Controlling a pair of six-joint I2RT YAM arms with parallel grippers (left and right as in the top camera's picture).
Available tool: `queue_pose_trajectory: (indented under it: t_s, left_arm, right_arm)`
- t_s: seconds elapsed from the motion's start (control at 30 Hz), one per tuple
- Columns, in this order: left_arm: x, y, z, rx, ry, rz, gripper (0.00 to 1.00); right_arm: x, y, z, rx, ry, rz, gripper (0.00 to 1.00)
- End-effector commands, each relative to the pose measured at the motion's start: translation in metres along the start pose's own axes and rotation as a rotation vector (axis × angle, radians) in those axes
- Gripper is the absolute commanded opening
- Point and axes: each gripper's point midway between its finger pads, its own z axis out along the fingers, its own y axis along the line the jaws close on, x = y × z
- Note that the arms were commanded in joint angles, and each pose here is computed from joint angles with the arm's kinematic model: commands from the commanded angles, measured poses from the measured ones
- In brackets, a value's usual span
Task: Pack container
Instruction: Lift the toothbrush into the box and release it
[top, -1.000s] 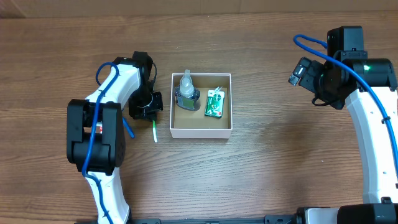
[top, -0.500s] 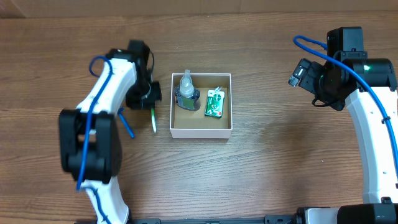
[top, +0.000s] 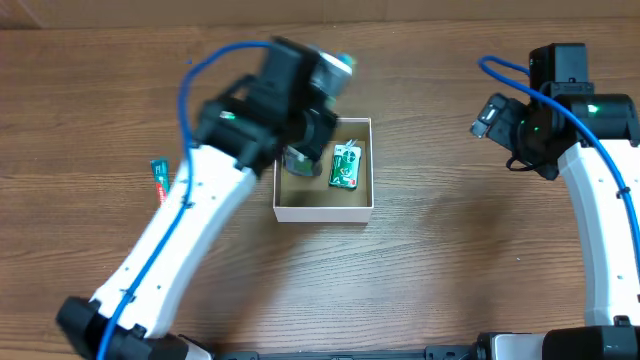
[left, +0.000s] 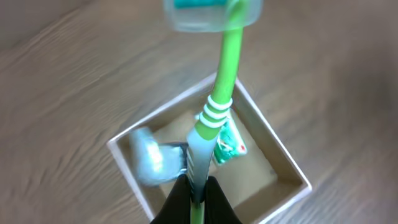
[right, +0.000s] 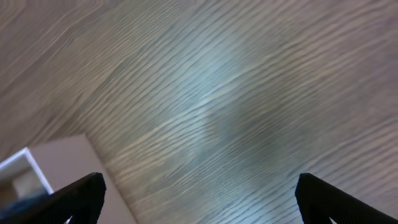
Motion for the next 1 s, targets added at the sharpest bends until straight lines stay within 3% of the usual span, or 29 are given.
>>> queue_pose_trajectory:
  t_s: [0.0,0.1,0.27,0.43,0.47,0.5,0.53,0.77,0.8,0.97]
  left_arm:
    - [0.019,-0.014,0.036,-0.017,0.109,0.278,0.04]
    - [0.034,-0.015,0.060,-0.006,0.179,0.297,0.04]
    - [0.088,-0.007,0.102,0.028,0.416,0.268,0.04]
    - [0.107,-0.009,0.115,0.042,0.496,0.243,0.06]
    - [0.109,-0.009,0.115,0.043,0.502,0.243,0.12]
    - [0.110,-0.009,0.114,0.044,0.507,0.243,0.28]
    - [0.110,-0.009,0.113,0.045,0.510,0.242,0.51]
    - [0.062,-0.005,0.070,-0.013,0.348,0.120,0.95]
    - [0.048,-0.002,0.054,-0.034,0.292,0.113,1.00]
    - [0.010,0.034,-0.026,-0.233,0.066,-0.058,1.00]
  right_arm:
    - [-0.010,-0.022,0.001,0.058,-0.024,0.093,1.00]
    - [-0.010,-0.027,0.001,0.068,-0.017,0.091,1.00]
    - [-0.010,-0.028,0.001,0.074,-0.021,0.073,1.00]
    - [-0.010,-0.028,0.001,0.075,-0.019,0.073,1.00]
    - [-0.010,-0.028,0.001,0.076,-0.018,0.072,1.00]
    - [-0.010,-0.028,0.001,0.076,-0.017,0.072,1.00]
    - [-0.009,-0.029,0.001,0.077,-0.017,0.073,1.00]
    - [-0.010,-0.028,0.001,0.076,-0.017,0.072,1.00]
    - [-0.010,-0.028,0.001,0.076,-0.018,0.072,1.00]
    - [-0.011,-0.031,0.001,0.089,-0.026,0.073,1.00]
